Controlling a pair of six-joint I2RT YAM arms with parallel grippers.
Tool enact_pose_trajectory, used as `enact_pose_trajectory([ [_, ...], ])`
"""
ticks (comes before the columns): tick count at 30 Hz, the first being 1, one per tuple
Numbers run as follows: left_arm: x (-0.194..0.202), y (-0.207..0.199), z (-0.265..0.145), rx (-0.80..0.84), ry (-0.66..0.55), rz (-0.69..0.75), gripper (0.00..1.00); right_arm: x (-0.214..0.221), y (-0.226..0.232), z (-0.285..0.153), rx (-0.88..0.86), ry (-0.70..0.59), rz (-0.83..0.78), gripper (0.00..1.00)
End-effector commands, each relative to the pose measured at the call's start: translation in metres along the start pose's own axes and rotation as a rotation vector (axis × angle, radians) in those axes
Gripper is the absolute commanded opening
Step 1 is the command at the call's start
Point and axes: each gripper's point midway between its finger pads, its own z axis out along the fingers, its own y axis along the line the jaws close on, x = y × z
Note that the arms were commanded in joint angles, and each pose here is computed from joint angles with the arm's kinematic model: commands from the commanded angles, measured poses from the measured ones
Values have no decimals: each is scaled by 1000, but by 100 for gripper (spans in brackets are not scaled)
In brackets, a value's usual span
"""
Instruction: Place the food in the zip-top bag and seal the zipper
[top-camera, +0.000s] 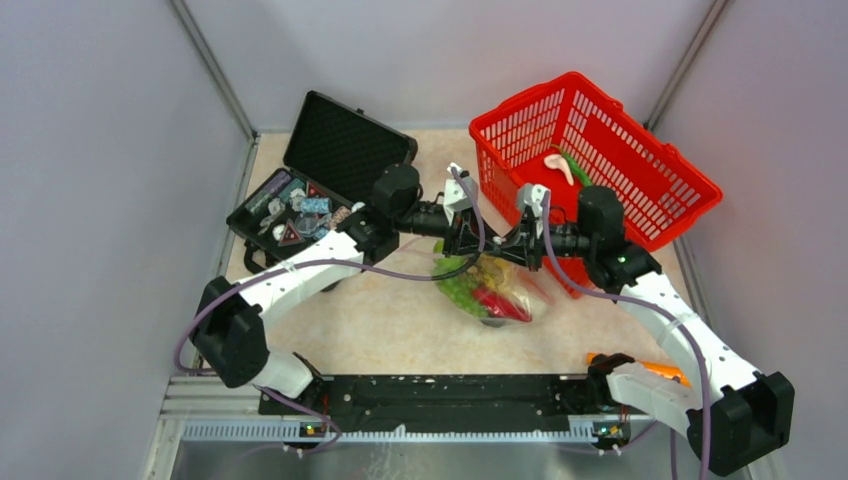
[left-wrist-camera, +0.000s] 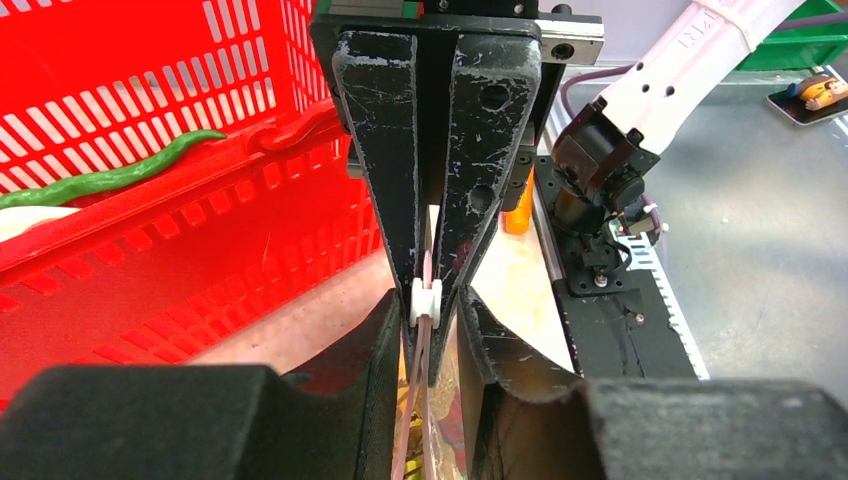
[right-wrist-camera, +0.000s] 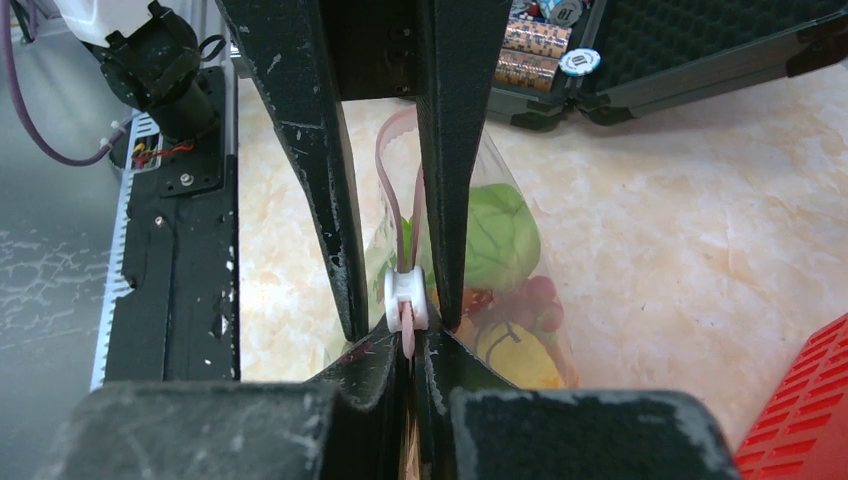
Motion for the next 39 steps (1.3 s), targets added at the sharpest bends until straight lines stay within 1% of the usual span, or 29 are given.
enact_pose_trajectory([
  [1, -25, 0, 1, -13, -55, 60, 25, -5, 3, 1, -13, -13, -37, 0],
  [4, -28, -1, 0, -16, -66, 69, 12, -5, 3, 1, -11, -15, -38, 0],
  [6, -26, -1, 0, -14, -62, 65, 1, -6, 2, 1, -9, -15, -37, 0],
  [7, -24, -1, 0, -14, -55, 66, 0, -6, 3, 1, -9, -17, -39, 0],
  [17, 10, 5, -7, -65, 60, 63, 0, -12, 3, -1, 1, -36, -59, 0],
  [30, 38, 6, -23, -130, 171, 62, 0, -12, 5, -1, -4, -47, -64, 0],
  [32, 37, 5, -23, -126, 169, 64, 0, -12, 7, -1, -15, -47, -59, 0],
  [35, 27, 2, -20, -106, 135, 67, 0, -12, 10, 2, -45, -28, -41, 0],
  [37, 22, -1, -18, -85, 120, 68, 0, -5, 6, 5, -30, 27, -19, 15],
  [39, 19, -1, -17, -80, 114, 72, 0, -1, 4, 9, -23, 71, -25, 24],
])
